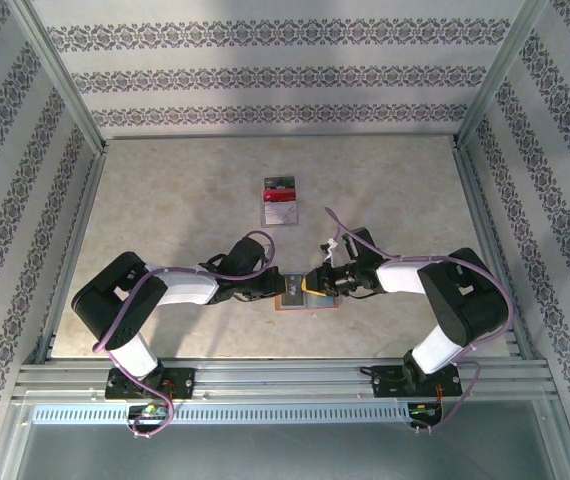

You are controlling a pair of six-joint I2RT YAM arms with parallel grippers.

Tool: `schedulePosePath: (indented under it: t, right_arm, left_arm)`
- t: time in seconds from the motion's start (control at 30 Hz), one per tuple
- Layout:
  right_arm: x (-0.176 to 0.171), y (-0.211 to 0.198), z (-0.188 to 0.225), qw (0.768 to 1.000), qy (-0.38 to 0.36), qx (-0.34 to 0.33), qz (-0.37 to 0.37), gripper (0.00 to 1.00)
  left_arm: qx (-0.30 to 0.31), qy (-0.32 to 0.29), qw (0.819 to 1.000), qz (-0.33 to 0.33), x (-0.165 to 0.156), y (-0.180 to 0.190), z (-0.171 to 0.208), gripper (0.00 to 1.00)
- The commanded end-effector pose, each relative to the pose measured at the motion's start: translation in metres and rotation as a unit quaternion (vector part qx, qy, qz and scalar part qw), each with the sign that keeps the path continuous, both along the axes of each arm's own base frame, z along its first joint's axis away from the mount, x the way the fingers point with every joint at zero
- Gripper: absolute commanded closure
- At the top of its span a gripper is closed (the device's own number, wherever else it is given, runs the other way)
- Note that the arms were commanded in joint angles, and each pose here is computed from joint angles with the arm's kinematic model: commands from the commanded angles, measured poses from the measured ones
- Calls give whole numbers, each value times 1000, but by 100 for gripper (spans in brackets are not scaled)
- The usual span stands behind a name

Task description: Take the credit cards out of the card holder

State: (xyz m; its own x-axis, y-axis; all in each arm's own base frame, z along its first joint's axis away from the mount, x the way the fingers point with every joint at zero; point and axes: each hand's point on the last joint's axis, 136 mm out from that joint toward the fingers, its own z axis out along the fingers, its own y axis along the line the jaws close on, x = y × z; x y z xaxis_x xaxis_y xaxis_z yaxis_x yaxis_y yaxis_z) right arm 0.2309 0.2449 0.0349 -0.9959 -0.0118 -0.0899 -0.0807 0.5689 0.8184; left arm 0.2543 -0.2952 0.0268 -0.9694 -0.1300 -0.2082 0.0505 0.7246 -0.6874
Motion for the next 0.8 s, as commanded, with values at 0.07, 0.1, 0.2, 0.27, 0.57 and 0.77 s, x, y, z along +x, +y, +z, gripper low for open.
schedulePosePath:
  t: [0.07, 0.1, 0.2, 0.27, 0.57, 0.77]
  right_arm:
    - [8, 4, -1, 1000, -6, -13, -6, 79]
    - [7, 3, -2, 1000, -5, -19, -6, 78]
    - [6, 1, -6, 999, 0, -32, -10, 77]
    - [6, 0, -9, 999, 4, -38, -12, 77]
    - [4, 9, -10, 1000, 7, -28, -1, 77]
    - [4, 11, -8, 1000, 5, -17, 2, 79]
  left_arm:
    - [113, 72, 991, 16, -28, 44, -57, 100]
    - [112, 71, 991, 16, -27, 43, -57, 100]
    - [112, 71, 991, 15, -27, 44, -57, 100]
    - [112, 71, 991, 15, -27, 43, -57, 100]
    - [112, 71, 991, 15, -27, 43, -57, 100]
    - [112, 72, 991, 16, -28, 44, -58, 100]
